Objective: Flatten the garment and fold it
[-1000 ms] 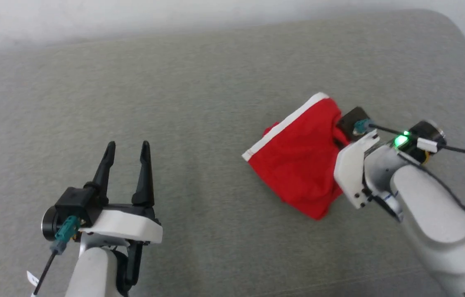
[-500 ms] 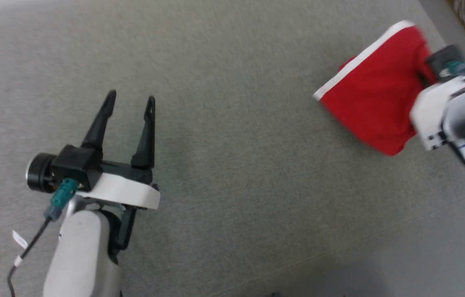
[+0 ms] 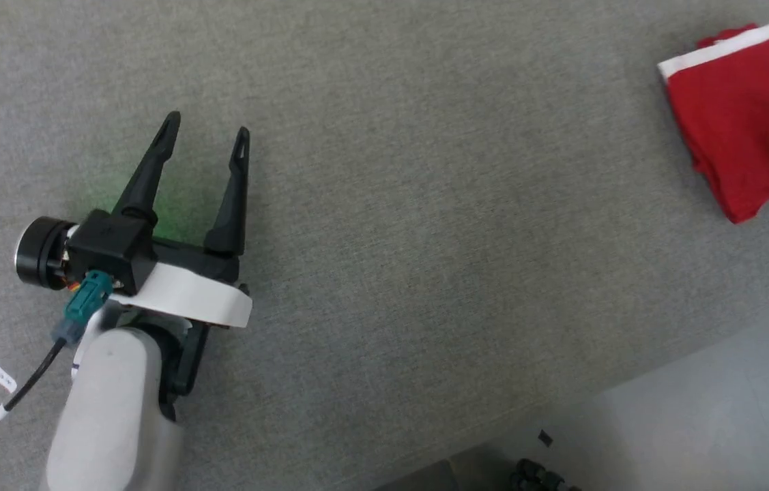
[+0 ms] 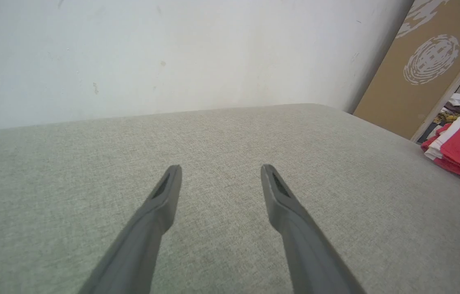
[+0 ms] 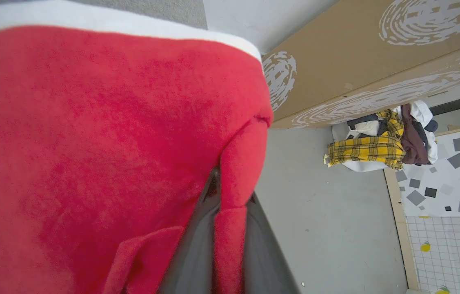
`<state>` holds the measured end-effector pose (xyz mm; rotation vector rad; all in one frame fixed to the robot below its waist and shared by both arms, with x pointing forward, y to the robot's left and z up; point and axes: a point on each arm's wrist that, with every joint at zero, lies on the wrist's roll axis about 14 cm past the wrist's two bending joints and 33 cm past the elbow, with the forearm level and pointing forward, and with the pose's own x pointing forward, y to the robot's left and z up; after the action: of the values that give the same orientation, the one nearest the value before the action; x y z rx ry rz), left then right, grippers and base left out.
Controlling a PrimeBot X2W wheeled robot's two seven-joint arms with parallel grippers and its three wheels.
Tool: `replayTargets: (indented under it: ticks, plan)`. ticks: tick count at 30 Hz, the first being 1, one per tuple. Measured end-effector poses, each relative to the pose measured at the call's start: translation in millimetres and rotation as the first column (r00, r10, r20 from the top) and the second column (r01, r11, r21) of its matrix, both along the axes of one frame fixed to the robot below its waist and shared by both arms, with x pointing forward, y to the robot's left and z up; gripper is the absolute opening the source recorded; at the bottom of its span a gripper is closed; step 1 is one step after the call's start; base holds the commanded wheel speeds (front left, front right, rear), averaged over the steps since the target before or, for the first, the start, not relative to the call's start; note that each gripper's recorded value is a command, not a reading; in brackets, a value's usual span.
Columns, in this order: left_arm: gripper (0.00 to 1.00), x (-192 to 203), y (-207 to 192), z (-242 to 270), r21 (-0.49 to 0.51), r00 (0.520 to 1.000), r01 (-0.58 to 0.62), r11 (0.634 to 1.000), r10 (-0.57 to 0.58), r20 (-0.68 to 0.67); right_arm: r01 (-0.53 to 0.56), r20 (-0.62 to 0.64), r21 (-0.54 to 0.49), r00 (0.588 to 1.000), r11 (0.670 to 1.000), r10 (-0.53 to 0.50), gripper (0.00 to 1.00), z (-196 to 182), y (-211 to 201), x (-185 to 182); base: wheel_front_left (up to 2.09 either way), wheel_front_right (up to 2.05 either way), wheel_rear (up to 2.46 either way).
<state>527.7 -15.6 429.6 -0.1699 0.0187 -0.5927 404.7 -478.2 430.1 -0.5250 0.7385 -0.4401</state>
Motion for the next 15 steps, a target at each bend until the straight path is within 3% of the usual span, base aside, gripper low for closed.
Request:
replayTargets:
  ticks: [1,2,10,15]
  plan:
    - [1.0,0.1,1.0,-2.9,0.001,1.0,-0.002,1.0,0.002,-0.006,0.011,-0.004,0.005,1.0,1.0,-0.011,0.68,-3.4,-1.3,-1.0,0.0,0.0,0.0]
    - [1.0,-0.1,2.3,-4.8,0.003,1.0,-0.004,1.0,0.004,-0.01,0.024,0.004,0.013,1.0,1.0,-0.024,1.0,-5.4,-2.3,-1.2,0.0,0.0,0.0]
    - [1.0,-9.2,6.6,3.6,-0.048,0.999,-0.042,0.998,0.041,-0.014,0.084,0.153,0.033,0.984,0.996,-0.088,1.0,18.3,-16.7,-4.4,0.0,0.0,0.0]
    - [1.0,-22.7,19.2,13.2,-0.072,0.995,-0.094,0.993,0.091,-0.034,0.06,0.29,0.046,0.954,0.997,-0.071,1.0,42.7,-13.2,-5.7,0.0,0.0,0.0]
